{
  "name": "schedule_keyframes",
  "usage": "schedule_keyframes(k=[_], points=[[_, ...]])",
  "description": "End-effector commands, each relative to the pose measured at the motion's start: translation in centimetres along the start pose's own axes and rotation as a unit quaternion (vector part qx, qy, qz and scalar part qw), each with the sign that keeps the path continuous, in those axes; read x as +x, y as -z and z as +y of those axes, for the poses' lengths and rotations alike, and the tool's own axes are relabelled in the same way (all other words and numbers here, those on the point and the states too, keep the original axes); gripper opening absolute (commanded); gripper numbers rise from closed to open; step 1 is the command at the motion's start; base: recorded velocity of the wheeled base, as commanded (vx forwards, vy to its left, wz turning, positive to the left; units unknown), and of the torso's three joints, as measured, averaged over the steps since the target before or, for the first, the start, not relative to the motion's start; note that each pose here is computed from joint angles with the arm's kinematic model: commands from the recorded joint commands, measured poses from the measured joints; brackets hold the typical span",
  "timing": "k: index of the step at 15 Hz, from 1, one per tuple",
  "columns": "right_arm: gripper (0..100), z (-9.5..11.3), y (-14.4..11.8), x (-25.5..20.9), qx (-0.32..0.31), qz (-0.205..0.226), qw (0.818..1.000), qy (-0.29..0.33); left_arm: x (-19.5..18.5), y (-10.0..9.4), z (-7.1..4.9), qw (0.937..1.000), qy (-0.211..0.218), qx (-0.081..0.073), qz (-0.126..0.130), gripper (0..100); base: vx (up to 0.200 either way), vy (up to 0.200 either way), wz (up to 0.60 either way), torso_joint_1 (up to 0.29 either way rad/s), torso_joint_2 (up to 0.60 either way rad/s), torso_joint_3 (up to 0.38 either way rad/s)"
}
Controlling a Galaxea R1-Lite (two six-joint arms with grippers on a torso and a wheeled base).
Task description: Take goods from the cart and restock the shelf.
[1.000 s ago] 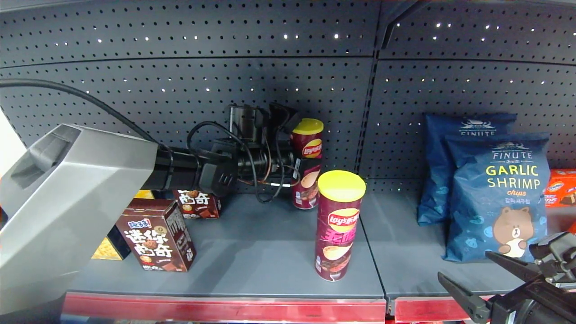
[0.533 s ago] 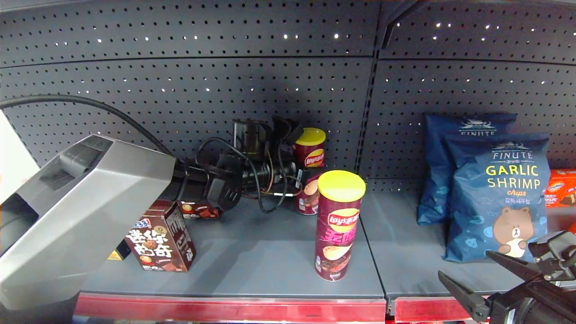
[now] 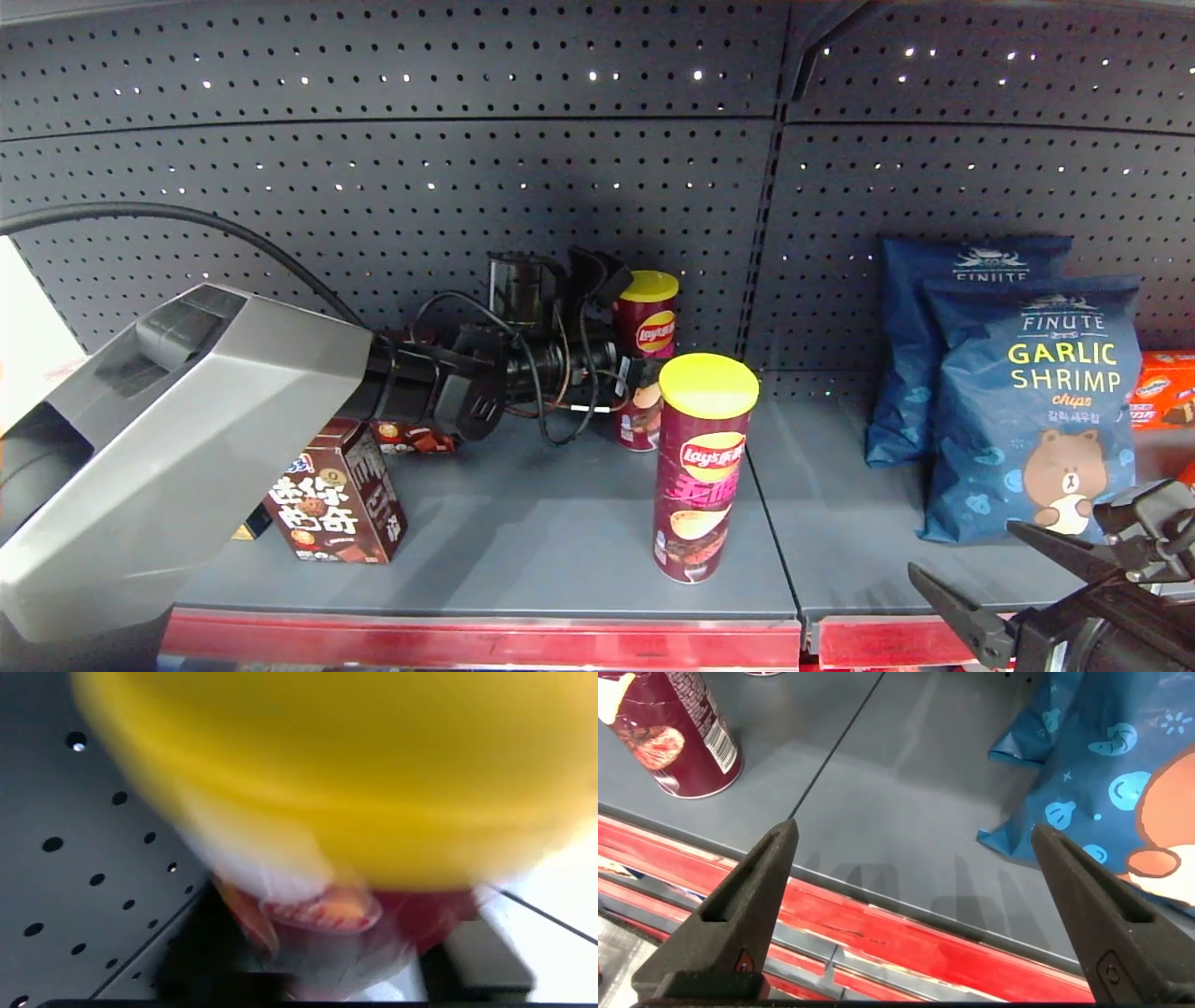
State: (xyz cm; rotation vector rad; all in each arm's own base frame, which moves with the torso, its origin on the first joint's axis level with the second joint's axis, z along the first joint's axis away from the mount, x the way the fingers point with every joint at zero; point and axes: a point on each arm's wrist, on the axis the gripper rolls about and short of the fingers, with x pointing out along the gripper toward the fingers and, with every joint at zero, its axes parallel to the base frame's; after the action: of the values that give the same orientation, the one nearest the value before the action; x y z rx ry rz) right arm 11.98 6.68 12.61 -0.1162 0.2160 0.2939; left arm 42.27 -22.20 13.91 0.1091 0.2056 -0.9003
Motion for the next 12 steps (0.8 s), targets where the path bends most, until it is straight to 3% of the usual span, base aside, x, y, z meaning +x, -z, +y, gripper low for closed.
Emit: schedule_keyframes(k=[1,5,8,10,12], points=[[100,0.0,0.0,0.0,0.0,0.001,1.0,0.0,-0.1,-0.2,-0.1,1.0,0.0,0.001,-0.002,100,0.0,0.0,0.0,0.0,0.0,0.0],[100,0.0,0.0,0.0,0.0,0.0,1.0,0.001,-1.8,-1.9,-0.6,0.9999,-0.001,0.005,-0.011,100,0.0,0.0,0.0,0.0,0.0,0.0],[100,-0.1,0.1,0.0,0.001,0.001,1.0,0.004,-5.8,-3.4,-1.9,0.9997,-0.022,0.004,-0.009,100,0.0,0.0,0.0,0.0,0.0,0.0],[100,-0.1,0.1,0.0,0.001,0.003,1.0,0.001,-8.7,-3.4,-2.9,0.9993,-0.037,-0.001,0.003,100,0.0,0.0,0.0,0.0,0.0,0.0],[100,-0.2,0.1,0.0,0.002,0.003,1.0,0.003,-10.3,-3.6,-3.3,0.9988,-0.048,0.002,-0.009,100,0.0,0.0,0.0,0.0,0.0,0.0]])
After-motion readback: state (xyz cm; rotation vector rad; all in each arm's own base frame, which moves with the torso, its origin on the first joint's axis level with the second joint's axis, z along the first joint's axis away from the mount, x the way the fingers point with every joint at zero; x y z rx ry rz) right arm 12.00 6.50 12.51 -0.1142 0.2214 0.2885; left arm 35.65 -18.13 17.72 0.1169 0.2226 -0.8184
